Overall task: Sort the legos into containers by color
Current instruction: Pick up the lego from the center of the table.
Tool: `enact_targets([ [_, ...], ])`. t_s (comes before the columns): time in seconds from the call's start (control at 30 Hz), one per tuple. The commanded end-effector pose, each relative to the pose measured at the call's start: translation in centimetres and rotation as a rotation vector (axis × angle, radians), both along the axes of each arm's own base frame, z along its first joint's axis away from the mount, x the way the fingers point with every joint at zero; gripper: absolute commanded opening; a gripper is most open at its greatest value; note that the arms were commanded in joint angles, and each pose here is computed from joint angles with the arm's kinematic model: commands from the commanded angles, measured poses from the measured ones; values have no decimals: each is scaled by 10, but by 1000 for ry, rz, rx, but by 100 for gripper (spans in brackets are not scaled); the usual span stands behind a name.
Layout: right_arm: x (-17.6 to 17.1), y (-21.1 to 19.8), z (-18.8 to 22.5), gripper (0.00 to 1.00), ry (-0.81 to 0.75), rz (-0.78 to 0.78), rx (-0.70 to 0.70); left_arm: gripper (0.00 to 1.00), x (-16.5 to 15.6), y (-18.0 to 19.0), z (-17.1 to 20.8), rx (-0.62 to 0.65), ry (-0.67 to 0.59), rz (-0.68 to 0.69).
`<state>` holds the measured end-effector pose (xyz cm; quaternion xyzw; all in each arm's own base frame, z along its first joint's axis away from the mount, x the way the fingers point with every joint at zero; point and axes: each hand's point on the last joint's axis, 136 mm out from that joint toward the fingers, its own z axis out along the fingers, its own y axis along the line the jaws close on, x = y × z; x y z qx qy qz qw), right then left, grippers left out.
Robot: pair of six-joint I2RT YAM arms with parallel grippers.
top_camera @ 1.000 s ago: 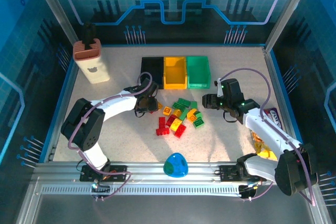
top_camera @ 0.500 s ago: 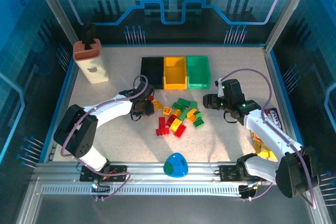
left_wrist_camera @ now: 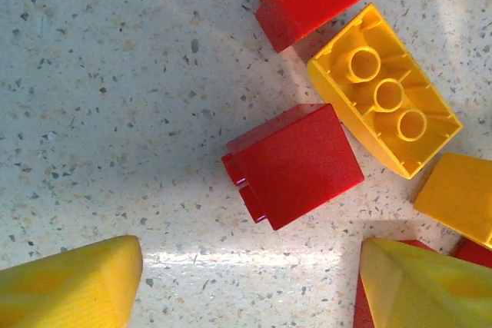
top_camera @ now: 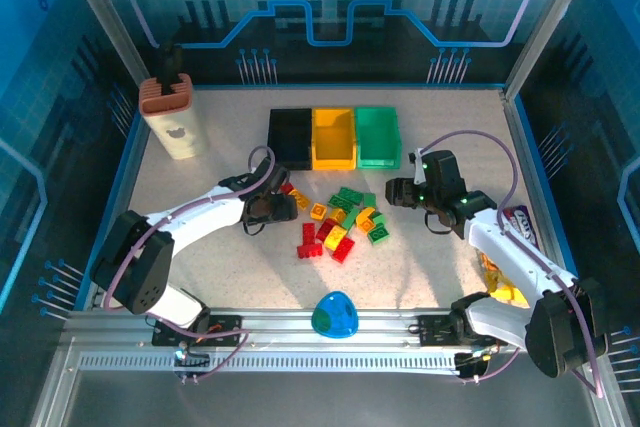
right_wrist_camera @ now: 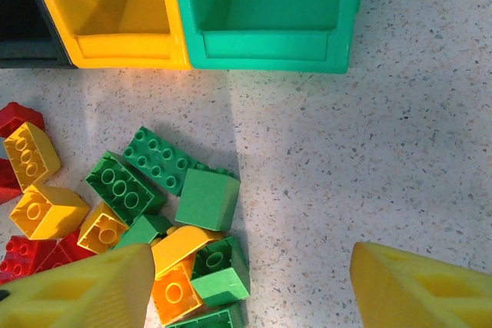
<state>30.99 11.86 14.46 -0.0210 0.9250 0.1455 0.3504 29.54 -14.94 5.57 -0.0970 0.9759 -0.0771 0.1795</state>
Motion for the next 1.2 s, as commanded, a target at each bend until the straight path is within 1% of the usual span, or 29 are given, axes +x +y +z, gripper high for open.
enact_targets([
  [0.0, -3, 4, -3, 69, 3, 6, 3, 77, 1, -6, -3, -2, 21, -13],
  [0.13, -5, 0, -4, 69, 2, -1, -12, 76, 12, -11, -11, 17, 41, -8],
  [0.3, -7, -4, -5, 69, -4, -7, -26, 70, 26, -15, -15, 37, 47, 1],
  [0.43, -8, -5, -6, 69, -3, -7, -33, 66, 30, -14, -18, 59, 62, 11],
  [0.67, -6, -4, -9, 69, 2, -5, -30, 65, 27, -13, -29, 71, 87, 12],
  [0.93, -5, -2, -11, 69, 6, -4, -23, 49, 24, -11, -30, 74, 83, 0],
  [1.1, -7, -3, -11, 69, 6, -4, -24, 44, 19, -10, -24, 67, 77, -4],
  [1.17, -7, -3, -10, 69, 4, -5, -24, 44, 16, -9, -20, 66, 68, -3],
])
